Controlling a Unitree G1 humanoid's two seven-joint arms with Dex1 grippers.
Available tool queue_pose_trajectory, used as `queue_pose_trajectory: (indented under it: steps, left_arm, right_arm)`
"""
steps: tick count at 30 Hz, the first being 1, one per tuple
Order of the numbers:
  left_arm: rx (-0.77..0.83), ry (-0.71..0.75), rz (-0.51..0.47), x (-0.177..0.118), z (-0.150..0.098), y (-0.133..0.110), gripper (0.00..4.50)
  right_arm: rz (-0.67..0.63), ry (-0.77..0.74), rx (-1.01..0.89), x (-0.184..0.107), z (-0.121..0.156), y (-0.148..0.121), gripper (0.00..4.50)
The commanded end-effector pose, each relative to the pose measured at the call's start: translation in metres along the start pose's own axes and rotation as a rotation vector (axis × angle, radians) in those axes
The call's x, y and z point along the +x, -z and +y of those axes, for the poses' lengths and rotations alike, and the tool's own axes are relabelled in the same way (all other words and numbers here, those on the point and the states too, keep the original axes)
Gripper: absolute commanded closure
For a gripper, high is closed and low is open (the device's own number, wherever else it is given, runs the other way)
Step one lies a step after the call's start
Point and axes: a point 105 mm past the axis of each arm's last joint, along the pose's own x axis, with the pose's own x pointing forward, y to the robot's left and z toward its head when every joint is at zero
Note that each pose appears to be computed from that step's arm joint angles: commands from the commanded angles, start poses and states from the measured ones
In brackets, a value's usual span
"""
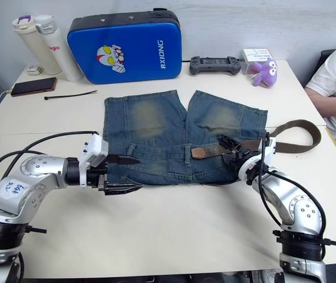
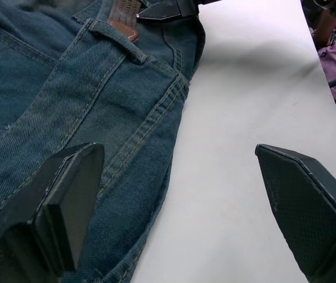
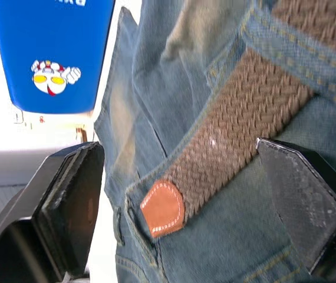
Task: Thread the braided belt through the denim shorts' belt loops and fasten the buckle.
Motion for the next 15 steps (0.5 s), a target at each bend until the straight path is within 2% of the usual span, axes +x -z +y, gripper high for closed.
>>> queue_pose_trajectory:
  steps: [1, 5, 15]
  left_arm:
    - [0.042, 0.006, -0.013, -0.005, -0.001, -0.011, 0.0]
    - [0.054, 0.0, -0.006, -0.008, 0.0, -0.014, 0.0]
    - [0.062, -0.026, 0.005, -0.016, 0.0, -0.011, 0.0]
  right_arm:
    - [-0.041, 0.015, -0.001, 0.0, -0.007, -0.011, 0.06]
    - [-0.037, 0.081, 0.002, 0.004, -0.027, -0.009, 0.06]
    - [-0.052, 0.106, 0.003, -0.012, -0.032, -0.012, 0.06]
